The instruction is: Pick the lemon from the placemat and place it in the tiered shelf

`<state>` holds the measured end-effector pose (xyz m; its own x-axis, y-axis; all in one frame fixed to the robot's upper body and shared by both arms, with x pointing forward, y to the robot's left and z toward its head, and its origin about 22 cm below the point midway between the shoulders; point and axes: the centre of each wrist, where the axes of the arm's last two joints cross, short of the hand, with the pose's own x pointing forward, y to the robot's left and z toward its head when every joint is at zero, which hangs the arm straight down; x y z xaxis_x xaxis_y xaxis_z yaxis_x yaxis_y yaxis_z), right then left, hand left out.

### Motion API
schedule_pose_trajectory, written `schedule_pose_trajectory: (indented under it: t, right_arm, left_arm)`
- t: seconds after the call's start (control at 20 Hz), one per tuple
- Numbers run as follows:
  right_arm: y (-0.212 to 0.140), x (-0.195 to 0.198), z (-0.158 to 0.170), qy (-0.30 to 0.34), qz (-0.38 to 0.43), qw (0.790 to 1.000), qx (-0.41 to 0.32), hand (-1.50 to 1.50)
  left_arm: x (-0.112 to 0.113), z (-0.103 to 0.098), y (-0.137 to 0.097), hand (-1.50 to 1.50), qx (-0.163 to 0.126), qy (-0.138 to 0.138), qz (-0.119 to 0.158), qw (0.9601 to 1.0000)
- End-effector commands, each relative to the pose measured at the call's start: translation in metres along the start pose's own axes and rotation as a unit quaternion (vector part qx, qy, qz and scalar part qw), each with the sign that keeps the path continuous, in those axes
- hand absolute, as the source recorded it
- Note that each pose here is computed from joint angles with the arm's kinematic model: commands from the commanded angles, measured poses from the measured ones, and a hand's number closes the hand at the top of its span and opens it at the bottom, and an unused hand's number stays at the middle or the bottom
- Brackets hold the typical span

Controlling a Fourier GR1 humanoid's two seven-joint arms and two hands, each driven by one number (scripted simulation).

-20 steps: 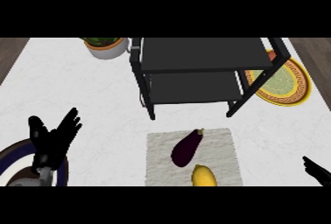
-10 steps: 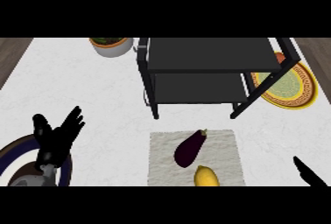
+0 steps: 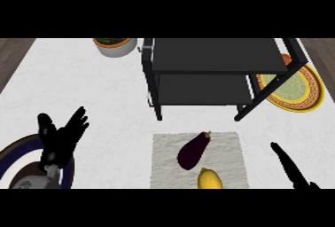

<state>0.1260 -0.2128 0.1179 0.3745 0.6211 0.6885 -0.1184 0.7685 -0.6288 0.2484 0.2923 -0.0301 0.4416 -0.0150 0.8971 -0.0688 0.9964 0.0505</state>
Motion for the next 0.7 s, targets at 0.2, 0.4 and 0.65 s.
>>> schedule_pose_trajectory:
  t: [0.2, 0.4, 0.65]
  right_arm:
    - [0.048, 0.042, -0.006, 0.037, 0.092, 0.995, 0.013, -1.50]
    - [0.060, 0.042, -0.006, 0.066, 0.100, 0.993, 0.018, -1.50]
    - [0.090, 0.034, -0.018, 0.083, 0.121, 0.989, -0.003, -1.50]
  left_arm:
    - [0.010, -0.002, 0.004, 0.00, 0.001, -0.003, 0.001, 1.0000]
    - [-0.005, 0.014, 0.000, 0.00, 0.002, -0.001, 0.001, 1.0000]
    - [0.008, 0.000, 0.014, 0.00, -0.002, 0.001, 0.005, 1.0000]
